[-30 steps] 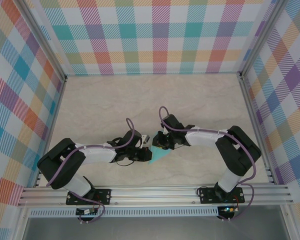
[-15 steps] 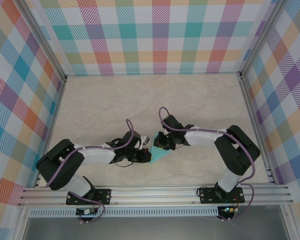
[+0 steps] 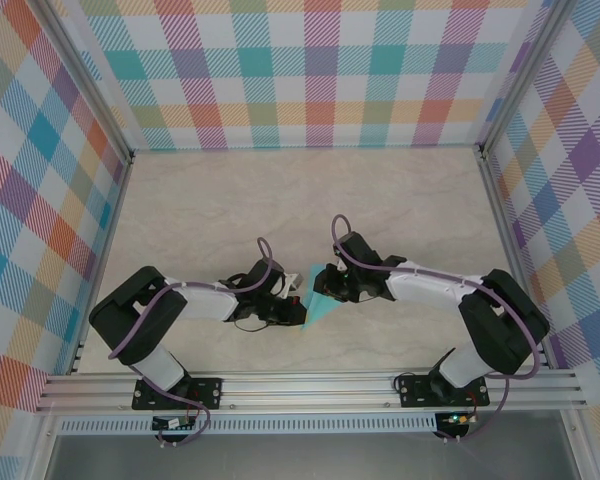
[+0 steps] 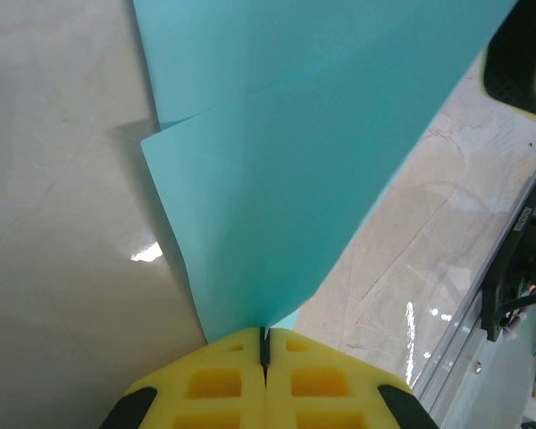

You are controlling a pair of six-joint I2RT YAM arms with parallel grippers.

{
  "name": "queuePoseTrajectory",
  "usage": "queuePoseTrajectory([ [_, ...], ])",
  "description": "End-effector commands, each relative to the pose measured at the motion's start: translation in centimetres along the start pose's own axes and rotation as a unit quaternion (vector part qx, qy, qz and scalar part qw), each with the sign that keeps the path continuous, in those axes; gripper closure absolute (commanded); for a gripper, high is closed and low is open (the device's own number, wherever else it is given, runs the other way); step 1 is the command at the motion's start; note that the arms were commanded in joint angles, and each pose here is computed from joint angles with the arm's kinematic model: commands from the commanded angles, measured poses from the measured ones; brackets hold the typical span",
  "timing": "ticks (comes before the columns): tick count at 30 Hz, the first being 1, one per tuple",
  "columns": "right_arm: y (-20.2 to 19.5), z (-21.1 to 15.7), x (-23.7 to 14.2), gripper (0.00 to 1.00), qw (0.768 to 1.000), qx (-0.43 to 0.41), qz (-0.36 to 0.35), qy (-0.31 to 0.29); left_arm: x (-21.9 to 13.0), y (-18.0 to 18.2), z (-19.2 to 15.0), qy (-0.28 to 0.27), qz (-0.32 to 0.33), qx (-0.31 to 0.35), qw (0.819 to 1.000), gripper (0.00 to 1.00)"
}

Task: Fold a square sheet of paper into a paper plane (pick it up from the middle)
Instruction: Fourth fold the wing at the center of the table.

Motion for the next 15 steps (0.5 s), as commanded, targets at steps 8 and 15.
queuePoseTrajectory([
  [8, 1.4, 0.8, 1.7, 0.77, 0.999, -0.010, 0.035, 0.021, -0.1, 0.3, 0.5, 0.003, -0.009, -0.021, 1.000, 1.00],
  [15, 1.2, 1.2, 2.8, 0.77, 0.999, -0.009, 0.026, 0.026, -0.6, 0.9, 0.6, -0.006, -0.010, -0.041, 0.999, 1.00],
])
Point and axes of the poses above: each hand's point on the last joint's axis, 136 mm out from that joint toward the fingers, its own x axis out along the fingers, its own y axis along the line the jaws close on, z = x × y, the point moved 7 cm from there along -x, back along the fingers, and after that the axes turned 7 degrees about -x, right-handed, at the moved point
